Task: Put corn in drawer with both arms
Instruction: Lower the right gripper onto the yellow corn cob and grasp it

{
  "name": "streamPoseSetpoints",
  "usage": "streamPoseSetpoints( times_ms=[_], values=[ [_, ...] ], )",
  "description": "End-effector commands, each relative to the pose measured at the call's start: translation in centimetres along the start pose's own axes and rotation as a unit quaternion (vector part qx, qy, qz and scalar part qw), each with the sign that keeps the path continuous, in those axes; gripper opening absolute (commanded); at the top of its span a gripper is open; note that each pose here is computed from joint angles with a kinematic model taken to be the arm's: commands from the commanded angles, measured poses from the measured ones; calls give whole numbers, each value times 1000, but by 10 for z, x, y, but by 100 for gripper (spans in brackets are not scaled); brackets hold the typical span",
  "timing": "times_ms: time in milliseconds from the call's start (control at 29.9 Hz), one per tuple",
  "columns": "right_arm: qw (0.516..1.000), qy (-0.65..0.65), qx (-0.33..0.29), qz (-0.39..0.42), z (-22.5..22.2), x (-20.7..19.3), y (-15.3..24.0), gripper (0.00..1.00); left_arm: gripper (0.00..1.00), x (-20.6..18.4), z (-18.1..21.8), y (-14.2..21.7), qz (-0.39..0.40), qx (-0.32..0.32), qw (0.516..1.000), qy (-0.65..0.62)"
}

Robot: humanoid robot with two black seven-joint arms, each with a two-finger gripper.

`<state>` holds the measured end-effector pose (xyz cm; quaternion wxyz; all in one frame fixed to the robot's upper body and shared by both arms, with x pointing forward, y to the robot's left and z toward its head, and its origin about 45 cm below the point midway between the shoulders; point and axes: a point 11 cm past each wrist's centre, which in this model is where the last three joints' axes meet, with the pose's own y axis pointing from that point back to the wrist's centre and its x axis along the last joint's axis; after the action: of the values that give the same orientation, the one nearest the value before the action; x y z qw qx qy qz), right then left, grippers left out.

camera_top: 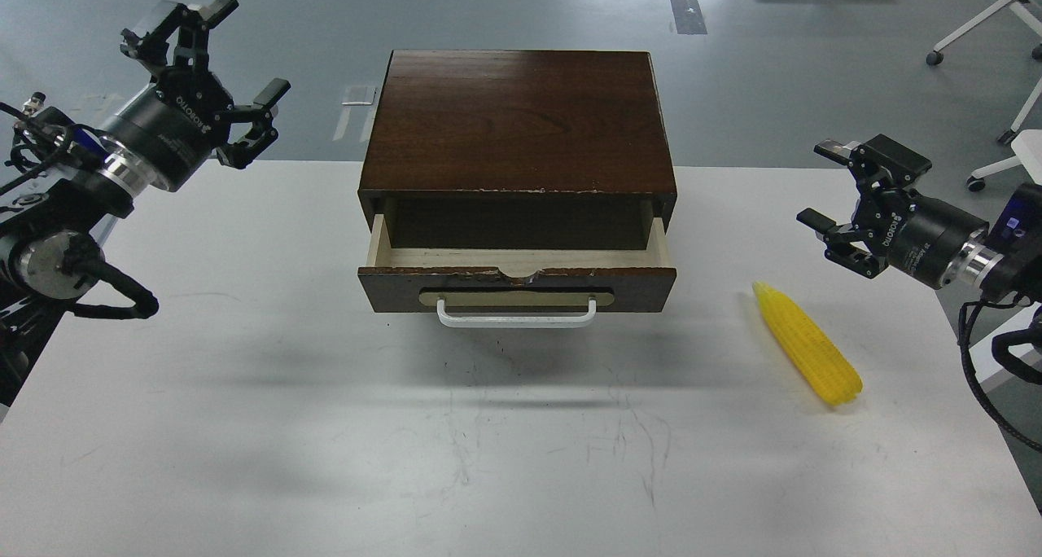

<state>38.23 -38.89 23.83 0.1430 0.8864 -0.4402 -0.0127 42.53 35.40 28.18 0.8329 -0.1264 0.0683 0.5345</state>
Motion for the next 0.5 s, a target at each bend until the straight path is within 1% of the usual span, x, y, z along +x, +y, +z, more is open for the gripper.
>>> streamPoseSetpoints(
  times_ms=[0, 67, 134, 201, 335, 402, 469],
  values=[
    [989, 130, -47, -43, -16, 4, 14, 100, 98, -3, -13, 2, 0, 3, 1000, 16],
    [979, 180, -72, -60, -17, 5, 18, 100, 98, -5, -14, 1, -1, 3, 1000, 18],
    [959, 248, -108, -85, -15, 6, 23, 100, 98, -8, -16, 0, -5, 3, 1000, 21],
    [929, 317, -149, -121, -7, 3, 25, 100, 98, -12, -18, -3, -9, 2, 1000, 26],
    [887, 387, -194, -159, 3, 2, 27, 100, 98, -14, -19, -3, -12, 2, 1000, 27],
    [853, 430, -223, -196, 14, -4, 24, 100, 98, -15, -18, -3, -14, 2, 1000, 26],
    [828, 452, -245, -223, 24, -7, 22, 100, 98, -15, -18, -3, -14, 2, 1000, 26]
  ],
)
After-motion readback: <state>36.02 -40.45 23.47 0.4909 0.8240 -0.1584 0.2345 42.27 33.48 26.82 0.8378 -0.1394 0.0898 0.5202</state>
